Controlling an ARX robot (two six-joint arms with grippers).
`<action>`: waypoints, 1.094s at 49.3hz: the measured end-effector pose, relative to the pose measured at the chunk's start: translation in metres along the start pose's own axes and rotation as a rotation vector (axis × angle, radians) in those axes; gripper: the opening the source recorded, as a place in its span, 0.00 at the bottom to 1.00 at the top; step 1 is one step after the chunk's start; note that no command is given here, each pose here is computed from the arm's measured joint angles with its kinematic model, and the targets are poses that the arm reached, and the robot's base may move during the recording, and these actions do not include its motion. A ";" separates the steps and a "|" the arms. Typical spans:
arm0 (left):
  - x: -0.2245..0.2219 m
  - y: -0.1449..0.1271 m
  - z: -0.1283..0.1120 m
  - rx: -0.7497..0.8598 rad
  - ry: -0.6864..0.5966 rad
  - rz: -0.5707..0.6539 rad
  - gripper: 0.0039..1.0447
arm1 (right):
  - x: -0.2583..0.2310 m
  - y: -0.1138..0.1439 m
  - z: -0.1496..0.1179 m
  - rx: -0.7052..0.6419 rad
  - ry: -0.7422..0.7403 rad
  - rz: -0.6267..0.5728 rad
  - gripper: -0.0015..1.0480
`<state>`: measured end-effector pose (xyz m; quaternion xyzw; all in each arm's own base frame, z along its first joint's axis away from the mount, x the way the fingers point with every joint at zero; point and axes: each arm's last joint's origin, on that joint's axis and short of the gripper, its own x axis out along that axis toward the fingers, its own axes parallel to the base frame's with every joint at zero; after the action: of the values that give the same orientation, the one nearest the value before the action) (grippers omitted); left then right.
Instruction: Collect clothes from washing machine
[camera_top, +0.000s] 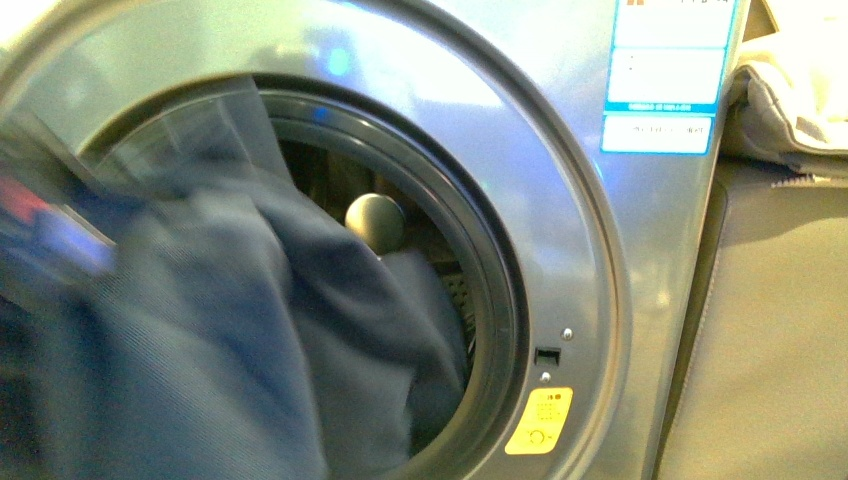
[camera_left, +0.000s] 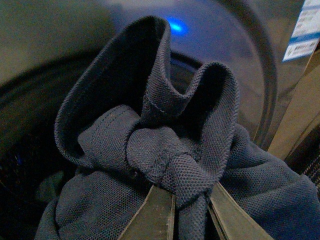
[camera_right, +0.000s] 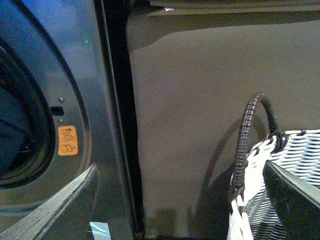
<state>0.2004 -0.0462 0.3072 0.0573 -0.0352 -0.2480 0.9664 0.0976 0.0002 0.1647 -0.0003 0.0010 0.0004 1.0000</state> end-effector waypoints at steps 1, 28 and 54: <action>-0.001 -0.001 0.004 0.004 -0.011 -0.001 0.06 | 0.000 0.000 0.000 0.000 0.000 0.000 0.93; -0.006 -0.032 0.129 0.028 -0.278 -0.120 0.06 | 0.000 0.000 0.000 0.000 0.000 0.000 0.93; 0.051 -0.102 0.190 0.012 -0.306 -0.295 0.06 | 0.000 0.000 0.000 0.000 0.000 0.000 0.93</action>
<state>0.1786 -0.1774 0.4844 0.0292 -0.1741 -0.3922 0.9028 0.0976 0.0002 0.1647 -0.0003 0.0010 0.0004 1.0000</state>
